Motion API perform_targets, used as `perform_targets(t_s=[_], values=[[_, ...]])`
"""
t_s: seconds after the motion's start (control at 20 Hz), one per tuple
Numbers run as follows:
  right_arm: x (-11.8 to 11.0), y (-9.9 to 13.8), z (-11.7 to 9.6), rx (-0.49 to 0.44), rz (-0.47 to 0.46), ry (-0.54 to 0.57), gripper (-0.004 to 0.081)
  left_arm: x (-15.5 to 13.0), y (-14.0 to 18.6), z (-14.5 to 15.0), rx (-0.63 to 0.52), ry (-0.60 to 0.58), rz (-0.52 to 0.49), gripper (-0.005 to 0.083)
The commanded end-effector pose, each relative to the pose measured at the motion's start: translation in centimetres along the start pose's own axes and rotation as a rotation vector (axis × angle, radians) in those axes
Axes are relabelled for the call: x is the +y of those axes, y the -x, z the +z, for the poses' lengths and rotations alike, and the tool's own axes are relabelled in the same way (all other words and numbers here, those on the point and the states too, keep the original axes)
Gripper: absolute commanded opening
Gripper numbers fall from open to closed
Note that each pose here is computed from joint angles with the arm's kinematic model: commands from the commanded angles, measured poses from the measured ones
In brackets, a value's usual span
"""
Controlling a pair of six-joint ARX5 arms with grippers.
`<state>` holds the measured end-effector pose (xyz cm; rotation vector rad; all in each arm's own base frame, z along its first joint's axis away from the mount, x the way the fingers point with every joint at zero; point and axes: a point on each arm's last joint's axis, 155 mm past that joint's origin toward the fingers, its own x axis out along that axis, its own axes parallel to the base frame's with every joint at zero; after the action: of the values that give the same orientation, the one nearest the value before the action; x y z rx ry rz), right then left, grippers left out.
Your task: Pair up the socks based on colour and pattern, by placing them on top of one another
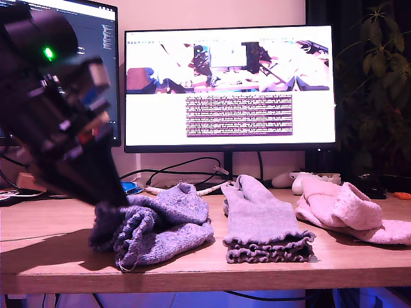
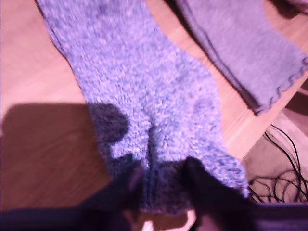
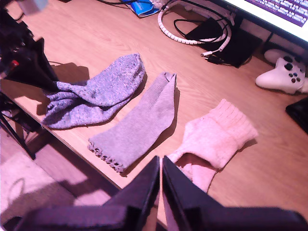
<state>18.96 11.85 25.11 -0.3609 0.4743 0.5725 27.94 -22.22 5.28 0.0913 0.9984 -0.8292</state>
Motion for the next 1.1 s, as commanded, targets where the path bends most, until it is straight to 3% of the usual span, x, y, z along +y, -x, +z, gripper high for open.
perform_targets(t_s=[0.0, 0.45, 0.6, 0.8, 1.05], values=[[0.0, -0.3, -0.2, 0.005, -0.004, 0.012, -0.0013, -0.9, -0.4, 0.4, -0.009, -0.024, -0.032, -0.0018], [0.0, -0.3, -0.2, 0.005, -0.004, 0.012, -0.0013, -4.1, 2.0, 5.6, -0.033, -0.068, -0.067, -0.0019], [0.0, -0.3, -0.2, 0.005, -0.004, 0.012, -0.0013, -5.3, 1.9, 4.5, 0.023, -0.074, -0.085, -0.0019], [0.0, -0.3, -0.2, 0.006, -0.003, 0.012, -0.0013, -4.2, 1.3, 2.4, 0.109, -0.051, -0.026, -0.0019], [0.0, -0.3, -0.4, 0.012, -0.002, 0.012, -0.0013, -4.6, 0.3, 0.8, 0.177, 0.007, -0.051, 0.0019]])
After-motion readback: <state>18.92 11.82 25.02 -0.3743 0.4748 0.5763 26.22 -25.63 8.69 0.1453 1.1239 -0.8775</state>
